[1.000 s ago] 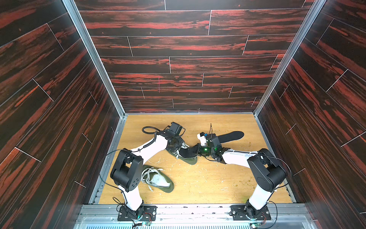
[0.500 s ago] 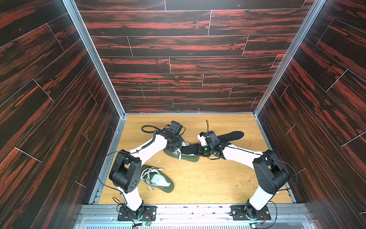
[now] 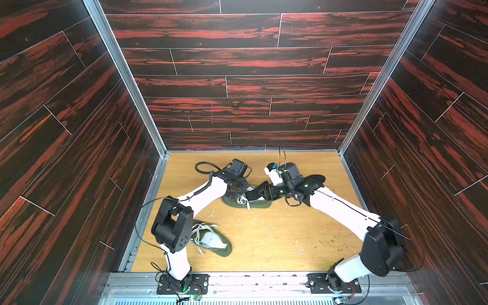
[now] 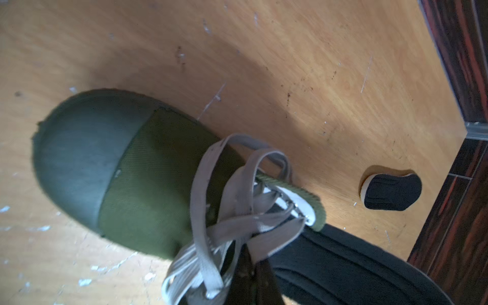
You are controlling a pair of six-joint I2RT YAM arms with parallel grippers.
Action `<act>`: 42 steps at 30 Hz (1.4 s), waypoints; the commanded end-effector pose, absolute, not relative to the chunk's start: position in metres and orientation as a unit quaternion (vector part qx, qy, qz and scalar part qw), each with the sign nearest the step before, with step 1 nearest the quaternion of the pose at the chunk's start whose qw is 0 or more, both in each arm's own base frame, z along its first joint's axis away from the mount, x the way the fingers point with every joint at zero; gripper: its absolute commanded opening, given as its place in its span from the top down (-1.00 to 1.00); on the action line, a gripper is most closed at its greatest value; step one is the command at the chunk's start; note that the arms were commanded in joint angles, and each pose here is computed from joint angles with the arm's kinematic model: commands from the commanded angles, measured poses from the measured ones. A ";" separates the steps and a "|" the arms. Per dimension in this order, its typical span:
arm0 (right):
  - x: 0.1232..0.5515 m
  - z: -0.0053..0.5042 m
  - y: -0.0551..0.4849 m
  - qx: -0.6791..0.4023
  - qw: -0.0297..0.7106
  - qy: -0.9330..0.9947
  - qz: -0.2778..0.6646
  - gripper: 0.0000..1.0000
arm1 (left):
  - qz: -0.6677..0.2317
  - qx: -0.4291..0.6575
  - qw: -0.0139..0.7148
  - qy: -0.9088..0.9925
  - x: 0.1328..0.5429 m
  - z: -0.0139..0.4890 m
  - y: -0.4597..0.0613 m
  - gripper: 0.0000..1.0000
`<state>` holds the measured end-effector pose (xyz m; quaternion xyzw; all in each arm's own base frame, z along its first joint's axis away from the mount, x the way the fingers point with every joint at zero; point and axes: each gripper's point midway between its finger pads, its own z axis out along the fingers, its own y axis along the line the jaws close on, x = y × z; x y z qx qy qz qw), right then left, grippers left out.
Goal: Insert the insole into the shoe
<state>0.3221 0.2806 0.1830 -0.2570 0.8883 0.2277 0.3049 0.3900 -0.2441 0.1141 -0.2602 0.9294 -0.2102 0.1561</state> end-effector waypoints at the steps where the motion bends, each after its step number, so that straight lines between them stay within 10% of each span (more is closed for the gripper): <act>1: 0.306 0.176 0.268 -0.363 0.290 0.868 0.175 -0.41 | -0.225 -0.215 0.166 0.936 0.397 0.130 -0.254 1.00; 12: 0.304 0.177 0.286 -0.569 0.334 0.736 0.153 -0.57 | -0.264 -0.077 0.107 0.956 0.391 0.128 -0.278 1.00; 15: 0.307 0.168 0.289 -0.578 0.309 0.740 0.152 -0.97 | -0.266 -0.042 0.106 0.957 0.393 0.130 -0.278 1.00; 42: 0.343 0.105 0.272 -0.574 0.219 0.773 0.161 -0.97 | -0.338 0.083 0.109 0.931 0.409 0.149 -0.300 1.00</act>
